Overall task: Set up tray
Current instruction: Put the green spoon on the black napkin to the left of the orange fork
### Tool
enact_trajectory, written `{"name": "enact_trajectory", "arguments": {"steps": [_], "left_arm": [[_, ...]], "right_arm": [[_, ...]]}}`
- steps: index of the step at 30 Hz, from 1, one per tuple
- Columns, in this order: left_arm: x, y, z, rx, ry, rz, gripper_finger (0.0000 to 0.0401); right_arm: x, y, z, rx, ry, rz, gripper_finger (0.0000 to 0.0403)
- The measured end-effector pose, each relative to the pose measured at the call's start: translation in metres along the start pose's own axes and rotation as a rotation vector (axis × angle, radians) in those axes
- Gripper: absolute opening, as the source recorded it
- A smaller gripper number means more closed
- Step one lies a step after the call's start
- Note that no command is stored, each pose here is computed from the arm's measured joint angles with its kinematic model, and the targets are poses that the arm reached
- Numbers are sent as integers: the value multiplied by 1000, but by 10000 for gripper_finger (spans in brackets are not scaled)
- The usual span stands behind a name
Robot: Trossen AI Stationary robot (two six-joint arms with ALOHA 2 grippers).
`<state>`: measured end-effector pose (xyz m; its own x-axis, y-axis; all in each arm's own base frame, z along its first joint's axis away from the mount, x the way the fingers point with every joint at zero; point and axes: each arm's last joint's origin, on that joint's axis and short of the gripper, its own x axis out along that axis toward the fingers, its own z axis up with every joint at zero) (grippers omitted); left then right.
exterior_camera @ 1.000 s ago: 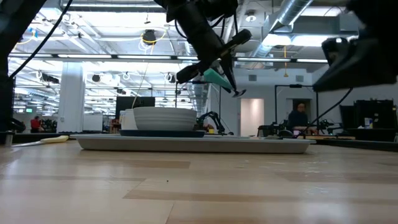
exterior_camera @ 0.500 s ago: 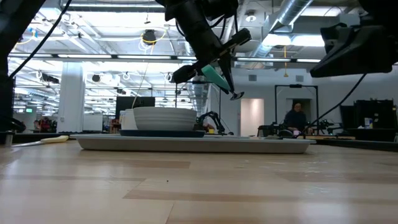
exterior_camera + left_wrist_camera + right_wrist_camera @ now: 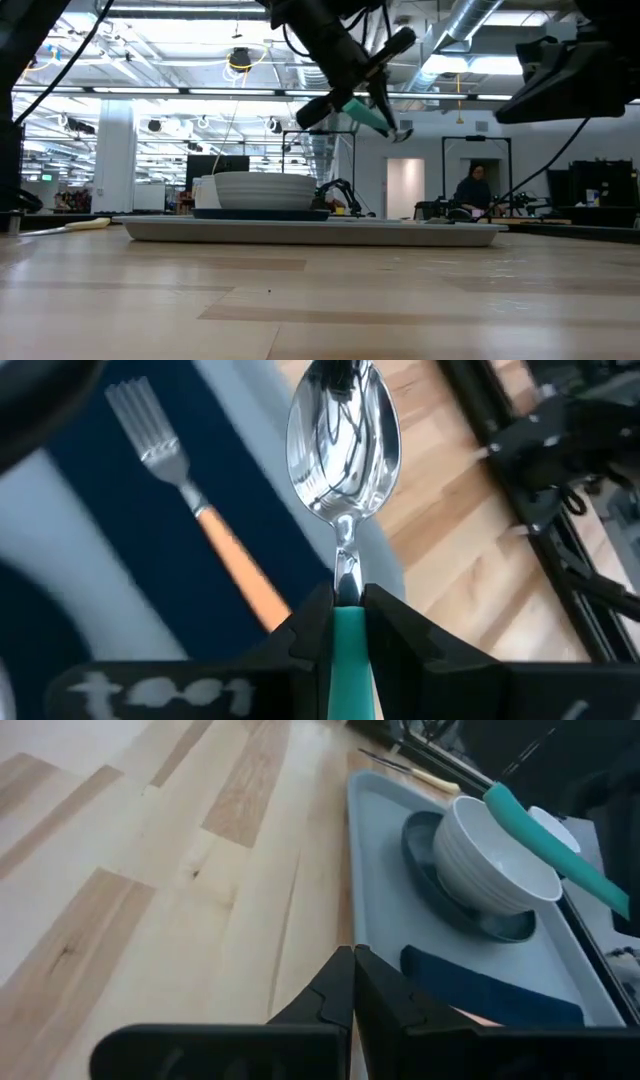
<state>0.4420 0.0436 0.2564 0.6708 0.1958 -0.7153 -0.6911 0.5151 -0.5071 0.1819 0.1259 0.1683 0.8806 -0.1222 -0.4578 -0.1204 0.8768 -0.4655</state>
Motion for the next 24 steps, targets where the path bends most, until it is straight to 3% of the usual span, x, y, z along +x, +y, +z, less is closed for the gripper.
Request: {"name": "enact_trajectory", "arguments": {"steps": [4,9,16,19,22,24], "left_arm": [[0,-4,2,75,-9,-54,37],[-1,-6,2,84,-19,-63,37],[-1,1,0,-113,-47,40,37],[4,4,0,-130,-115,104,37],[16,10,0,-168,-127,126,37],[26,9,2,-188,-141,80,37]], "right_arm": [[0,-1,0,0,2,-20,3],[0,-1,0,3,-1,-22,3],[0,-3,2,20,-11,-104,3],[0,-3,4,30,-22,-104,3],[0,-3,3,30,-22,-103,3],[0,-3,4,30,-23,-102,3]]}}
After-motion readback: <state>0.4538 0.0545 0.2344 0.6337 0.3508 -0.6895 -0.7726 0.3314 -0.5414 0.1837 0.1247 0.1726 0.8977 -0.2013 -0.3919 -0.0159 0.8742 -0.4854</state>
